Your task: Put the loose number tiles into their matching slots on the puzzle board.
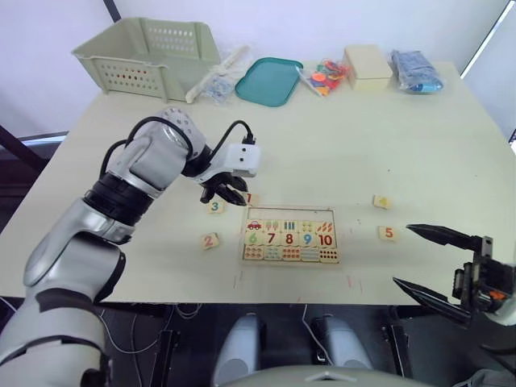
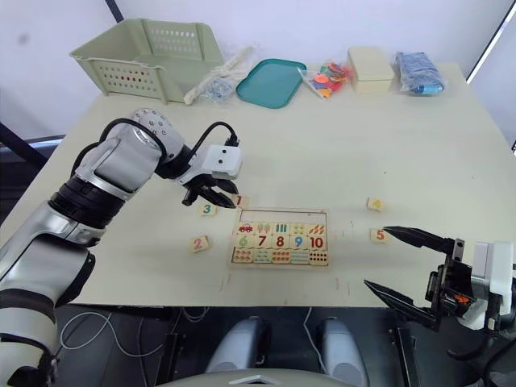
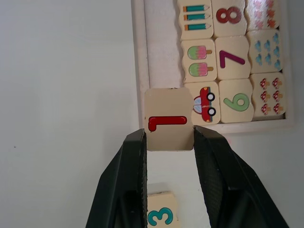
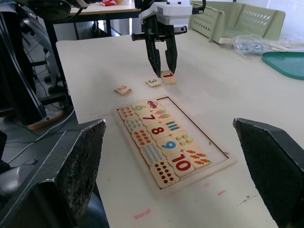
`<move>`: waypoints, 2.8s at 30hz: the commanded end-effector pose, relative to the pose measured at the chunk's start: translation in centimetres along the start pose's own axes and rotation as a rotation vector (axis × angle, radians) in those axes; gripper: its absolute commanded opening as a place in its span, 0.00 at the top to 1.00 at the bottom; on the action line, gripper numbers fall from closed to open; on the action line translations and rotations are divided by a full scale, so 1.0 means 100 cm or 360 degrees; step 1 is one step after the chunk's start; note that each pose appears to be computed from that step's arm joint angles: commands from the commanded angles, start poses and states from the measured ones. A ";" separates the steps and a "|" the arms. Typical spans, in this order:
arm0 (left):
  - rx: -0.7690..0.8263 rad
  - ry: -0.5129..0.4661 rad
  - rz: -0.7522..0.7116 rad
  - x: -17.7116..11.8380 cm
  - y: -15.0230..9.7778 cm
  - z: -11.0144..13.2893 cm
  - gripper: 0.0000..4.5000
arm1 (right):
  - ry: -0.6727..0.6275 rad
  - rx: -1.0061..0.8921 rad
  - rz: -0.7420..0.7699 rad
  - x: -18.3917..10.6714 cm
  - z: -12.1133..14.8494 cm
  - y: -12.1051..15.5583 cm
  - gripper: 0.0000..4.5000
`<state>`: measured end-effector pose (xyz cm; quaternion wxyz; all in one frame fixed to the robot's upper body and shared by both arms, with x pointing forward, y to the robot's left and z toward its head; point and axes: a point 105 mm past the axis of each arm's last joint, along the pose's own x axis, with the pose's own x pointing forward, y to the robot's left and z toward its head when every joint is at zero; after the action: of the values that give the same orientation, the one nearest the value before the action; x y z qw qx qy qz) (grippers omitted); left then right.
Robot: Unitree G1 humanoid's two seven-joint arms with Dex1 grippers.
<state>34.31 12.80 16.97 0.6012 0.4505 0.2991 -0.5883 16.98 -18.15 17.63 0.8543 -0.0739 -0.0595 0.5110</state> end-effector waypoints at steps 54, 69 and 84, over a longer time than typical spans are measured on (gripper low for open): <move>0.0043 0.0143 -0.0013 0.028 -0.004 0.001 0.79 | -0.0050 0.0007 0.0001 0.004 0.000 0.010 0.00; 0.0082 0.0147 -0.0045 0.032 -0.007 0.001 0.79 | -0.0041 0.0011 -0.0011 0.004 0.000 0.010 0.00; 0.0077 0.0159 -0.0046 0.033 -0.008 -0.001 0.79 | -0.0039 0.0013 -0.0009 0.003 0.000 0.012 0.00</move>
<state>34.25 11.50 13.75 0.5732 0.4846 0.3229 -0.5765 16.46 -17.63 16.54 0.8606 -0.0521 -0.0506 0.5041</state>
